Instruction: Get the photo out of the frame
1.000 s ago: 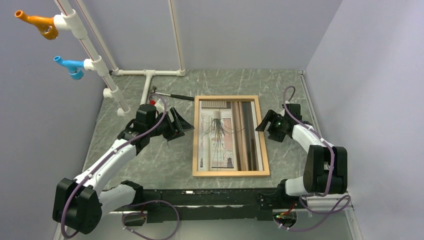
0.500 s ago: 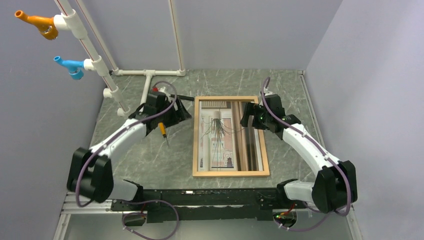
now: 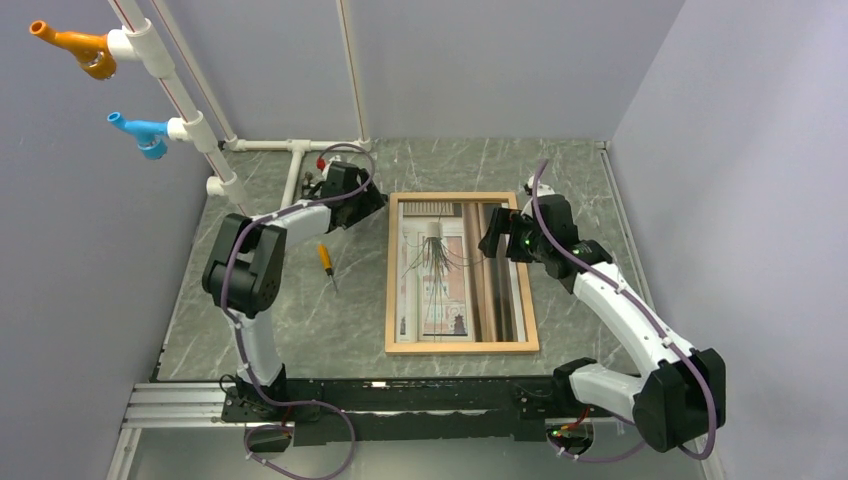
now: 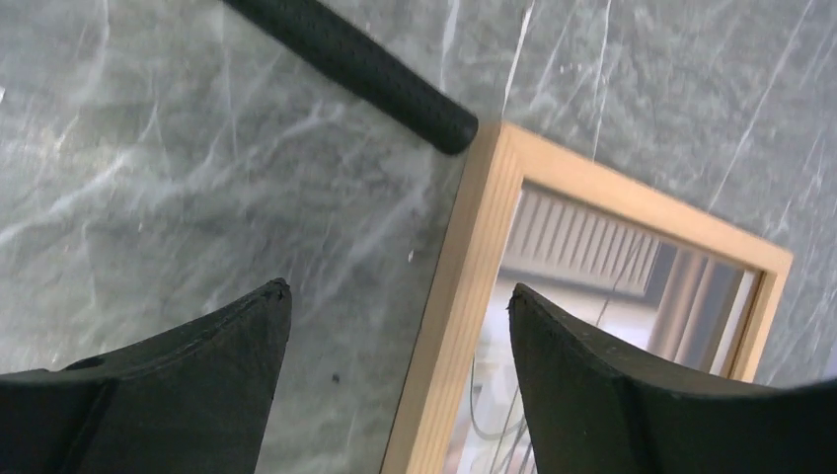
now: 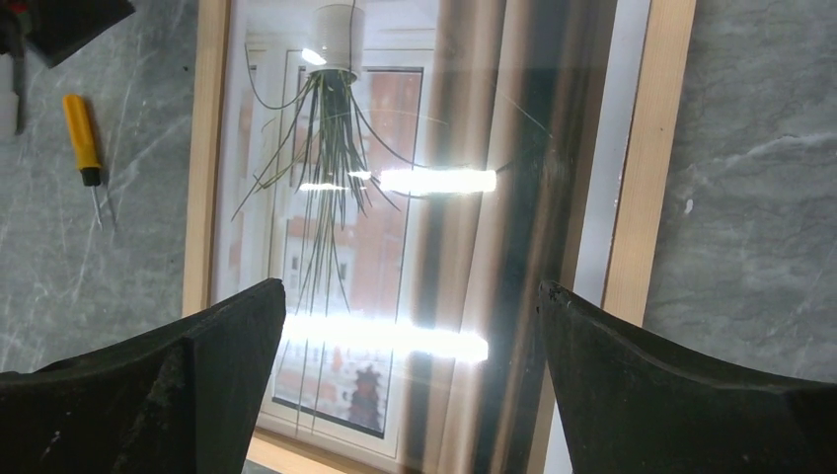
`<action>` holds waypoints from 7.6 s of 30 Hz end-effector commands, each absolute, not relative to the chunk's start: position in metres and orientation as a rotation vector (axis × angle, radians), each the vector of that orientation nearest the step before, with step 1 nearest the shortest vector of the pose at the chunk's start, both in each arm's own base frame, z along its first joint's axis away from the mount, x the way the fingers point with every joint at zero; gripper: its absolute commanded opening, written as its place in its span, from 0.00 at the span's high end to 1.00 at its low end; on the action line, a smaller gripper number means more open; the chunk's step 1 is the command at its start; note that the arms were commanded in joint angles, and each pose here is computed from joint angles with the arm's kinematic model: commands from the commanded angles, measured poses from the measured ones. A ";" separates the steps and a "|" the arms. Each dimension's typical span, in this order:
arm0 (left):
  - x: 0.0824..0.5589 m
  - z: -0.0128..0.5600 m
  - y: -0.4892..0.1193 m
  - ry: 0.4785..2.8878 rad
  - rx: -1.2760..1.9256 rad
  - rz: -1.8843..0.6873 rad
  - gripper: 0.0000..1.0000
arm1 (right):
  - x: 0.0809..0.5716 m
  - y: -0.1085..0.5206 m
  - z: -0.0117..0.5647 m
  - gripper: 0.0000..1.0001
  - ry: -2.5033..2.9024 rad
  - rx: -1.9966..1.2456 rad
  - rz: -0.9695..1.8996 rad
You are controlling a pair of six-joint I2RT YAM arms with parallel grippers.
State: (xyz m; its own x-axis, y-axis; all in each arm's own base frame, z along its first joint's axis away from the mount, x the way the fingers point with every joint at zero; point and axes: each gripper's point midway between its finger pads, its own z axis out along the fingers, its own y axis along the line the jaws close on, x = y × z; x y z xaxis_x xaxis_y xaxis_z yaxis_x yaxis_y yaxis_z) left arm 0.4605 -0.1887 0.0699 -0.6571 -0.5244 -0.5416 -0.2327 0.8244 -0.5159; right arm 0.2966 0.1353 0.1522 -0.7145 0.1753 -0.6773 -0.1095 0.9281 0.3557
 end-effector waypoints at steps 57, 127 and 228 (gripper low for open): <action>0.256 0.236 -0.197 2.172 0.046 -1.147 0.07 | 0.342 0.107 0.028 0.21 2.564 0.186 0.488; 0.225 0.184 -0.179 2.278 -0.011 -1.061 0.07 | 0.318 0.188 0.032 0.91 2.553 -0.050 0.074; 0.333 0.135 -0.321 2.456 -0.241 -0.363 1.00 | 0.296 0.056 0.226 0.00 2.162 0.398 0.122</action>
State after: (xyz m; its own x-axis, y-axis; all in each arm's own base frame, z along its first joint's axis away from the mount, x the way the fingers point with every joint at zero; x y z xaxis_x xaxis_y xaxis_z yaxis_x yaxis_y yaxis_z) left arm 0.3186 -0.2869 0.1113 -0.8419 -0.1170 -0.5268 0.0036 0.9750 -0.2224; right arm 0.3071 0.0379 0.1897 -0.5865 0.2693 -0.7639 0.2894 0.9505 0.1130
